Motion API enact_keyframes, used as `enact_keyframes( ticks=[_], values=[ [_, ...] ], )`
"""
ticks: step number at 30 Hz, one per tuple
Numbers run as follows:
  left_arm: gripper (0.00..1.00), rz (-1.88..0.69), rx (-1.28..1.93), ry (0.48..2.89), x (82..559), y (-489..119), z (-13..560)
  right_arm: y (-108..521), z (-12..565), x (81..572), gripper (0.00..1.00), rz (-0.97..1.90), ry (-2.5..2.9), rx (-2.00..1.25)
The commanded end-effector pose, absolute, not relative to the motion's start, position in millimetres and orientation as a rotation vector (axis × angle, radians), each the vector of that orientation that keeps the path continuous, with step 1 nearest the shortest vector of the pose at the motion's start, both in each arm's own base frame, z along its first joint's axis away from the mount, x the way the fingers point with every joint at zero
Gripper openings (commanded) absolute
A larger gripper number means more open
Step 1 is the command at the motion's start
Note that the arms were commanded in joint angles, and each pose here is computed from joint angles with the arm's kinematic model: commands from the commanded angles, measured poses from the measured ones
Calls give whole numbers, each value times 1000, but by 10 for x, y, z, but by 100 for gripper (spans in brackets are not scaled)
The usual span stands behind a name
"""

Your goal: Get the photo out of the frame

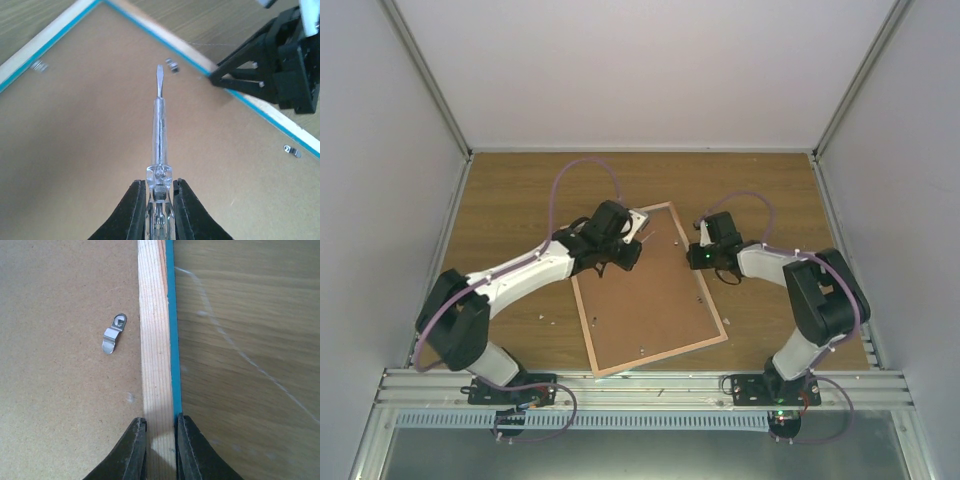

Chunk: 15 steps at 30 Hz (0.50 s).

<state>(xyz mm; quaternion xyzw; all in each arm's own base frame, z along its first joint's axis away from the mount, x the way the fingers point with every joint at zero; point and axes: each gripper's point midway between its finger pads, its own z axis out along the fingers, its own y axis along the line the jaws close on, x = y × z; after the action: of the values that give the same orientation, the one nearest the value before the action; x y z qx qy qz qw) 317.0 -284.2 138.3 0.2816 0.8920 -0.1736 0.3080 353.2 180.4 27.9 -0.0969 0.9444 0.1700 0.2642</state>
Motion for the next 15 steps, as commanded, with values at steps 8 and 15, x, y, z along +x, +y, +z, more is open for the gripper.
enact_keyframes(
  ticks=[8, 15],
  values=[
    [0, -488, 422, 2342, 3026, -2471, 1580, 973, 310, 3343, 1, 352, 2537, 312],
    [0, -516, 377, 2331, 2914, -2378, 1600, 930, 255, 3079, 18, 373, 2573, 332]
  ],
)
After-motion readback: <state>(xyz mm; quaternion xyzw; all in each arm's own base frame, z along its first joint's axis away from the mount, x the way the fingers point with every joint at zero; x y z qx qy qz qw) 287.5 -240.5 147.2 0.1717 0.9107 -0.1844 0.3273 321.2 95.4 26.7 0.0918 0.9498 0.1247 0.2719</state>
